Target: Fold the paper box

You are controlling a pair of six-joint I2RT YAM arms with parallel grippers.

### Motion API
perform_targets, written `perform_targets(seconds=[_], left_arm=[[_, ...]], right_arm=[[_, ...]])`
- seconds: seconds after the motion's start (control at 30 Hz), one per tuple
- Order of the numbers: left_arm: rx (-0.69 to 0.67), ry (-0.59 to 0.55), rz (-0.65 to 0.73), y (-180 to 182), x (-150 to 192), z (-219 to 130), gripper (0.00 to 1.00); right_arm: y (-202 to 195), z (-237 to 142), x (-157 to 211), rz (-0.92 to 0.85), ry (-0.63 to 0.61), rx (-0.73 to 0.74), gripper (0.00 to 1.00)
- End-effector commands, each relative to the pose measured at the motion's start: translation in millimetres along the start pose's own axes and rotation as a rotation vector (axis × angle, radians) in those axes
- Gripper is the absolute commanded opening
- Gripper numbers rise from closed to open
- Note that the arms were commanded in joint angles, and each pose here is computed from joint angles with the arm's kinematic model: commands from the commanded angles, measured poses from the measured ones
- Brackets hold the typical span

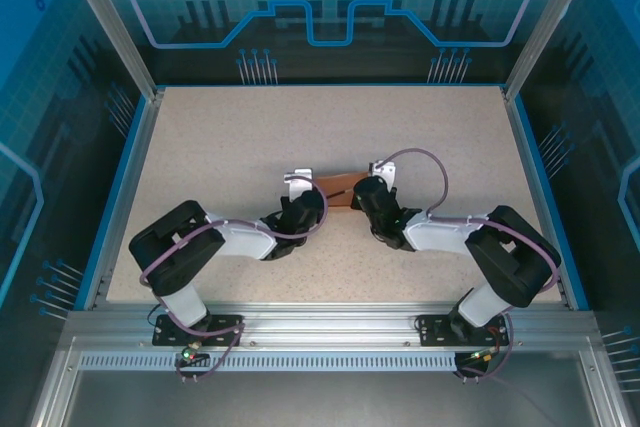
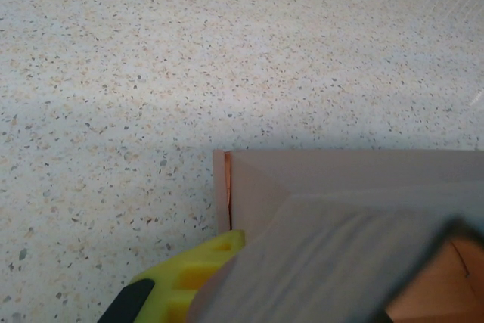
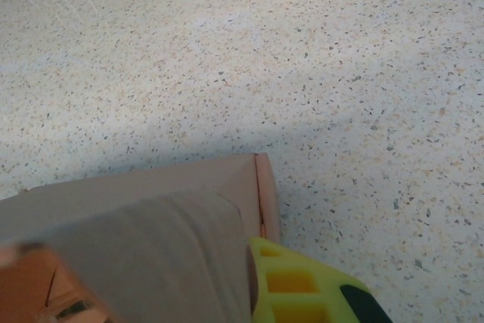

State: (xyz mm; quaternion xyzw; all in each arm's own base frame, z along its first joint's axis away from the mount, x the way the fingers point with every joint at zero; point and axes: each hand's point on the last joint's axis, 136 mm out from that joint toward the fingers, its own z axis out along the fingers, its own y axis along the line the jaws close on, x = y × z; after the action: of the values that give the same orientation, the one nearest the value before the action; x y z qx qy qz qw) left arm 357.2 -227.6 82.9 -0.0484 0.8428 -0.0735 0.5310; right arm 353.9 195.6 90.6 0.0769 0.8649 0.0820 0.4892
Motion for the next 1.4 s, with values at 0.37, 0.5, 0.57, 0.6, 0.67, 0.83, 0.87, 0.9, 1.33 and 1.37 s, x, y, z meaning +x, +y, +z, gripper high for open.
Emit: perform_targets(seconds=[0.37, 0.5, 0.57, 0.6, 0.67, 0.83, 0.87, 0.9, 1.33, 1.37], left_arm=[[-0.050, 0.063, 0.045, 23.2, 16.3, -11.6, 0.13], [-0.043, 0.061, 0.039, 22.6, 13.6, -13.9, 0.21], [-0.042, 0.060, 0.035, 23.5, 12.9, -15.5, 0.26], [-0.040, 0.059, 0.032, 23.7, 12.1, -16.6, 0.29], [-0.034, 0.059, 0.029, 23.7, 10.7, -18.7, 0.37], [-0.007, 0.066, 0.020, 21.2, 7.5, -24.2, 0.47], [-0.002, 0.067, 0.020, 20.8, 7.2, -25.0, 0.48], [0.003, 0.070, 0.021, 20.2, 6.6, -26.1, 0.49], [0.110, 0.131, 0.064, 13.7, -0.8, -53.5, 0.61], [0.121, 0.133, 0.068, 12.7, -1.5, -55.4, 0.62]], right_arm=[[-29.1, -7.9, 36.3, -0.142, 0.057, 0.115, 0.00], [-28.6, -7.3, 36.4, -0.152, 0.057, 0.124, 0.00], [-29.1, -7.1, 37.0, -0.153, 0.058, 0.126, 0.00], [-28.7, -7.2, 36.6, -0.153, 0.056, 0.126, 0.00], [-28.4, -7.3, 36.4, -0.155, 0.056, 0.126, 0.00], [-27.4, -7.7, 36.0, -0.159, 0.055, 0.129, 0.00], [-26.9, -7.8, 35.6, -0.160, 0.053, 0.129, 0.00], [-26.8, -7.9, 35.5, -0.161, 0.054, 0.130, 0.00], [-22.0, -10.8, 30.8, -0.171, 0.044, 0.131, 0.00], [-21.4, -10.8, 29.7, -0.171, 0.042, 0.132, 0.00]])
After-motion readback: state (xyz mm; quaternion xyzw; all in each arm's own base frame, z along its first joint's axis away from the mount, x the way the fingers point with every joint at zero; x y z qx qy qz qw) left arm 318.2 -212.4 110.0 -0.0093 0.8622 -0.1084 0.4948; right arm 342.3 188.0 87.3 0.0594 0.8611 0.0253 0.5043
